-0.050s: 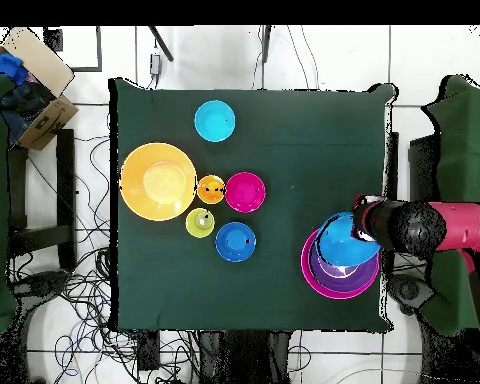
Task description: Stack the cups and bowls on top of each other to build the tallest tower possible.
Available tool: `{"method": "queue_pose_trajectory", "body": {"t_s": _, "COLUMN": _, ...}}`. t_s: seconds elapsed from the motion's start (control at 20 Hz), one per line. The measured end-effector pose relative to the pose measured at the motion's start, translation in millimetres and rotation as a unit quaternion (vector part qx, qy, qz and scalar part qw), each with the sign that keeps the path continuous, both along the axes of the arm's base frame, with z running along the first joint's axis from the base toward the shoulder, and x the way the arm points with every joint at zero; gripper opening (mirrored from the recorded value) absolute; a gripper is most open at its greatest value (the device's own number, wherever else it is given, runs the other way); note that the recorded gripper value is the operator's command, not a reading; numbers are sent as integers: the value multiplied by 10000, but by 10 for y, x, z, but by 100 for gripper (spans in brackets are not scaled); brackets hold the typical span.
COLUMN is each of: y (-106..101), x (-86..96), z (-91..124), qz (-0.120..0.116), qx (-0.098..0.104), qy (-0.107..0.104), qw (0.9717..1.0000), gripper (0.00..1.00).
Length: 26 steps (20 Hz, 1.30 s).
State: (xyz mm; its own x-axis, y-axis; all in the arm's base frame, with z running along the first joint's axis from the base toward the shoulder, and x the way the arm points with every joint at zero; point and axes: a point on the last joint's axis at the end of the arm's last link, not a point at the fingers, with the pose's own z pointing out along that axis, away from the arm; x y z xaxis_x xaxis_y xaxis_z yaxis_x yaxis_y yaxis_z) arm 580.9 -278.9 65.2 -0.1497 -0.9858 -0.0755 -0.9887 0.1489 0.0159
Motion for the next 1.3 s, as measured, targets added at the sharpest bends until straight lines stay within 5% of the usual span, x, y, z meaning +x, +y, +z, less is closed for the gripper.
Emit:
{"method": "queue_pose_trajectory", "body": {"t_s": 0.65, "y": -63, "x": -112, "z": -46, "qz": -195, "qx": 73, "qy": 187, "qw": 9996, "gripper": 0}}
{"method": "queue_pose_trajectory", "body": {"t_s": 1.3, "y": 54, "x": -125, "z": 100, "qz": 42, "qx": -525, "qy": 535, "qw": 9972, "gripper": 0}}
